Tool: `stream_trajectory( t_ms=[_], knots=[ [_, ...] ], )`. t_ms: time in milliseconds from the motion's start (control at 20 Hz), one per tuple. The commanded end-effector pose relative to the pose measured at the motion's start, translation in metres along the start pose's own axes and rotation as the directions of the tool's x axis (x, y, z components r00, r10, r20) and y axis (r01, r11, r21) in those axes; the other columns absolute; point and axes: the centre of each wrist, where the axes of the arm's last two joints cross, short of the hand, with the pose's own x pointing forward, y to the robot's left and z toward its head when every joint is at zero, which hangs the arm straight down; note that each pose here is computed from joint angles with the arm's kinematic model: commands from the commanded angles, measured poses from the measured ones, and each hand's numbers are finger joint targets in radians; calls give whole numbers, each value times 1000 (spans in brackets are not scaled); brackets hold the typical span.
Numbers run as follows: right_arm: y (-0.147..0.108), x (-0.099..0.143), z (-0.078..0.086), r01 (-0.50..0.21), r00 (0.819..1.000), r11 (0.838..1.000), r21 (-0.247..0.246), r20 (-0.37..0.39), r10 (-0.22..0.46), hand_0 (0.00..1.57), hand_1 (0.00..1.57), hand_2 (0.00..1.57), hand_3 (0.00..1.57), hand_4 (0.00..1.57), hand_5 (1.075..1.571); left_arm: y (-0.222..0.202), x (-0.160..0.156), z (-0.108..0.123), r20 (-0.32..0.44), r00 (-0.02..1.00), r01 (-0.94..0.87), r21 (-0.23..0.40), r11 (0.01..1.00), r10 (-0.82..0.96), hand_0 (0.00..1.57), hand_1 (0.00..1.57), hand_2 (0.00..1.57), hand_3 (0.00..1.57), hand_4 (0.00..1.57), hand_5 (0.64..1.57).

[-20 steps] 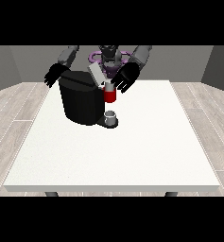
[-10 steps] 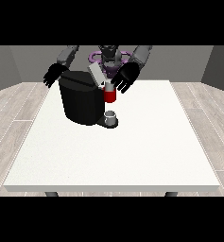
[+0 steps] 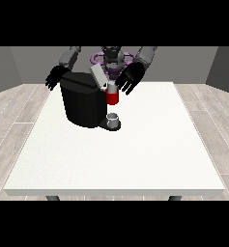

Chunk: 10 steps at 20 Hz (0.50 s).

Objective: Insert the coffee pod into the coffee machine and close the lid

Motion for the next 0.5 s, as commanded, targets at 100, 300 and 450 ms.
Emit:
stream_trajectory(
  t_ms=[100, 300, 450],
  knots=[
    [10, -8, 7, 18, 1000, 1000, 11, 24, -19, 0, 0, 0, 0, 413, 1571, 7, -9, 4, 0, 996, 92, -40, 995, -92, 0, 0, 0, 0, 0, 1571],
    [-15, -13, 4, 3, 1000, 999, -41, -28, -5, 0, 0, 0, 0, 353, 1571, -10, -13, 7, 6, 995, 101, -100, 990, -100, 0, 0, 0, 0, 0, 1571],
    [-18, -17, 10, -34, 999, 999, -21, -37, 34, 0, 0, 0, 0, 338, 1571, 2, -17, 10, 22, 996, 92, -68, 993, -90, 0, 0, 0, 0, 0, 1571]
  ],
)
